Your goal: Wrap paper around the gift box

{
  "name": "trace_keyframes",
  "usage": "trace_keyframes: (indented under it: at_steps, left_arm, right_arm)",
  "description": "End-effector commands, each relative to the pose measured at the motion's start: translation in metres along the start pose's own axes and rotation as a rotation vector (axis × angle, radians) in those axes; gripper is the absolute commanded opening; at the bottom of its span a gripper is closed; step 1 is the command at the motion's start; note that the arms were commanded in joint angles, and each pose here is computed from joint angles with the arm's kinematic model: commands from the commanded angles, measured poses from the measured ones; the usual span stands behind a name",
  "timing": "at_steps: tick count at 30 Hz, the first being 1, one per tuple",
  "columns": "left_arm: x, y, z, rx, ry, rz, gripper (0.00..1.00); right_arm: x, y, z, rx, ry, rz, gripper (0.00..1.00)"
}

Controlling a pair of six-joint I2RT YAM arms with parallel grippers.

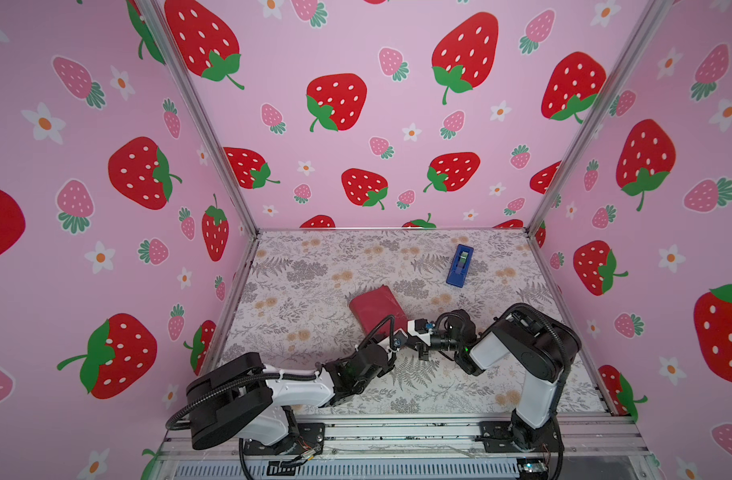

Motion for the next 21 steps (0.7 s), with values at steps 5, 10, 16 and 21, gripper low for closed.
trace_keyframes:
  at_steps: [5,10,16,21]
  left_arm:
    - [0.030,-0.021,-0.004,0.132,0.093,0.060,0.53]
    - [0.030,-0.016,-0.004,0.087,0.094,0.042,0.57]
    - [0.030,-0.016,0.001,0.073,0.108,0.045,0.60]
    - [0.029,-0.020,0.008,0.083,0.134,0.064,0.62]
  right_arm:
    - [-0.002,-0.005,0.001,0.012,0.001,-0.025,0.00]
    - [-0.002,-0.006,0.002,0.009,0.001,-0.024,0.00]
    - [-0.002,-0.006,0.002,0.010,0.005,-0.019,0.00]
    - [-0.002,-0.005,0.001,0.012,0.009,-0.019,0.00]
Point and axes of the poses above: each gripper's point midway between its finger pads, its own z axis out along the fingers, its own y axis along the line the jaws close on, x = y × z, the point moved 8 cm from there along -z, back along the fingers, and after that the axes turned 12 degrees about z, right-handed, at the moved point
